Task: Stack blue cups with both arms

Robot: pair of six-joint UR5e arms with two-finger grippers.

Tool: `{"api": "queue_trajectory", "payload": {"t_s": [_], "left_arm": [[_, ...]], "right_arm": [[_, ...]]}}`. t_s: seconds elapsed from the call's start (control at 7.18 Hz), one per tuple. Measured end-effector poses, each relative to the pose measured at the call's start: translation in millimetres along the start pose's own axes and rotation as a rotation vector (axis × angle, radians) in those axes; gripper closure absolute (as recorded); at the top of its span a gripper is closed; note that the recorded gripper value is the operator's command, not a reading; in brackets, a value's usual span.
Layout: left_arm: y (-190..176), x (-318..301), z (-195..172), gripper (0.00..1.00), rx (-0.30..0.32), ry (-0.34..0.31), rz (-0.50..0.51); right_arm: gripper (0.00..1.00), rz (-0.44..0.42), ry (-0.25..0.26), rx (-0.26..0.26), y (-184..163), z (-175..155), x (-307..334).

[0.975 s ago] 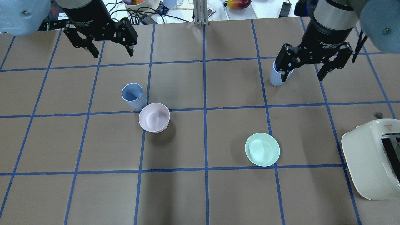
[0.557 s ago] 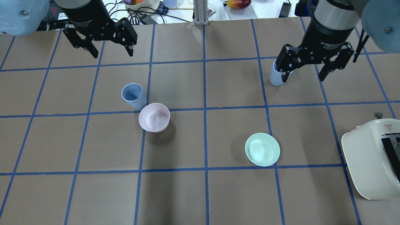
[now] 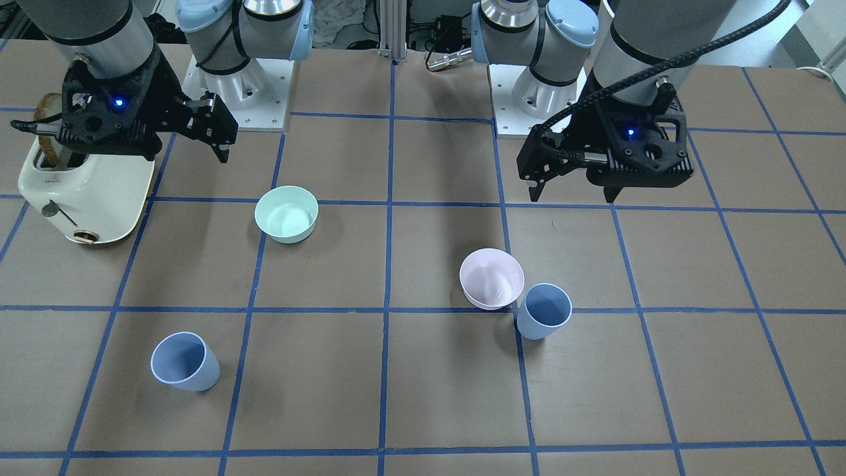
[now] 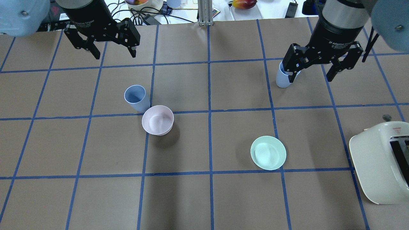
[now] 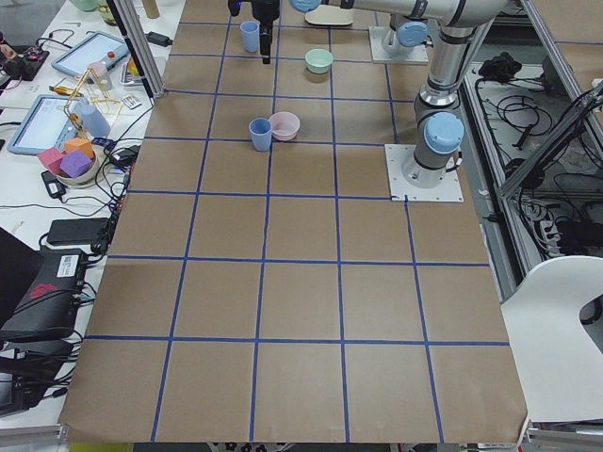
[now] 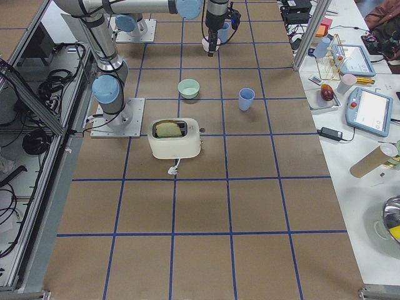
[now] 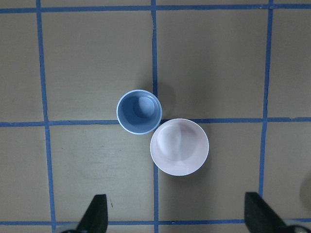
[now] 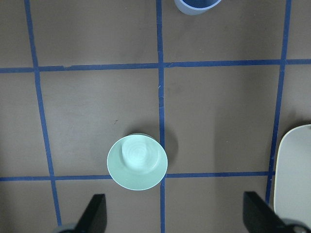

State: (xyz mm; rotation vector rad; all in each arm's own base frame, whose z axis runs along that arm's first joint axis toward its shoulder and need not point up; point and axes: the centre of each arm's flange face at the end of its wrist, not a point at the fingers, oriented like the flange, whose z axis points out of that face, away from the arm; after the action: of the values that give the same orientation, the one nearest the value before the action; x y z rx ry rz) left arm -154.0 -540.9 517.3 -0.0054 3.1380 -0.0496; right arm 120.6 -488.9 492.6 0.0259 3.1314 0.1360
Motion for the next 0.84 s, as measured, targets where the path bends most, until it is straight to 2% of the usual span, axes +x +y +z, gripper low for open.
{"api": "queue_trajectory", "payload": {"t_s": [0.42,0.84], "left_arm": [[-2,0,2,0.00,-0.002,-0.002,0.000],[-17,1,23,0.00,-0.022,0.002,0.002]], "right_arm": [[0.00,0.000,0.002,0.003,-1,1,0],[0.00,0.000,0.010,-0.001,-2,4,1]]}}
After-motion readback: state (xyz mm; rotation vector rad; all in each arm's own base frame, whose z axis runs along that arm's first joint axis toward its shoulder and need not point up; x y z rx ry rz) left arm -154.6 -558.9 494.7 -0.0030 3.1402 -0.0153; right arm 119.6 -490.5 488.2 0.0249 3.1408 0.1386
